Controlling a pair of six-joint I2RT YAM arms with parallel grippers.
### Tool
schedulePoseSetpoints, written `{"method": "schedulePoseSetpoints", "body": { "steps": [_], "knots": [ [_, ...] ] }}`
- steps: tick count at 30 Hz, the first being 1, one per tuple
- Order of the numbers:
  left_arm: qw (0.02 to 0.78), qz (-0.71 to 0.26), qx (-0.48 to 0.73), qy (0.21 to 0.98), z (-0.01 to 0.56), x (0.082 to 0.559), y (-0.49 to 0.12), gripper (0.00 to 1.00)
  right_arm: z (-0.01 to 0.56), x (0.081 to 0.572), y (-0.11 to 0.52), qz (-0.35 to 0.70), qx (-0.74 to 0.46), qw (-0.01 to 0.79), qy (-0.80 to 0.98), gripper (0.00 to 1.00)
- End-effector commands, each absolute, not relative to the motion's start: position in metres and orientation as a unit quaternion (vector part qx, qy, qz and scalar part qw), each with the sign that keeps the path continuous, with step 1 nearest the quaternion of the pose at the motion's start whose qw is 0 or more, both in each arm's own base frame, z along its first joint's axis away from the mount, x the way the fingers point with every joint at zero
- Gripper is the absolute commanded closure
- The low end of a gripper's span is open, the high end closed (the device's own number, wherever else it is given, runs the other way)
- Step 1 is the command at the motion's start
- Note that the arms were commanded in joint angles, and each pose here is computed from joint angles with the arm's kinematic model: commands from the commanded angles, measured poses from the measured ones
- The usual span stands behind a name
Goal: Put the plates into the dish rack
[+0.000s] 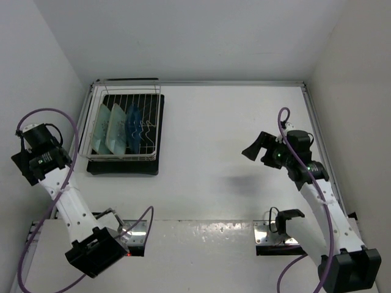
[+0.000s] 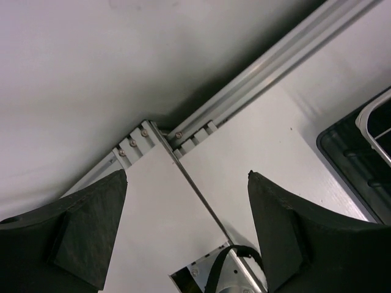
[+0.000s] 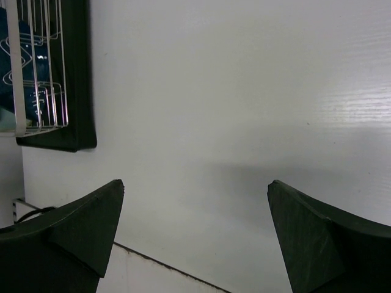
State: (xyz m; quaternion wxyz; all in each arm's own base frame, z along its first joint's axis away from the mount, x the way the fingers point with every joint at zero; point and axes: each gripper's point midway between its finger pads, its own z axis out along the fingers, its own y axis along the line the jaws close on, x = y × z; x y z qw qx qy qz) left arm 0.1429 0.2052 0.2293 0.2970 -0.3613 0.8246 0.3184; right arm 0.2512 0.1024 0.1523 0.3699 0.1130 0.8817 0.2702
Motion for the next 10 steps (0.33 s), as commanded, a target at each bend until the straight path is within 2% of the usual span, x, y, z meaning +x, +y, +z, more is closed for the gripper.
{"method": "schedulePoseSetpoints", "body": {
  "steps": [1,10],
  "knots": [
    [0.335,0.345,-0.366,0.797,0.252,0.142,0.216,0.16,0.15,0.24,0.104,0.273,0.085,0.367,0.885,0.0],
    [0.353,0.322,-0.369,0.797,0.252,0.149,0.21,0.16,0.149,0.229,0.105,0.272,0.053,0.372,0.886,0.0]
  ]
}}
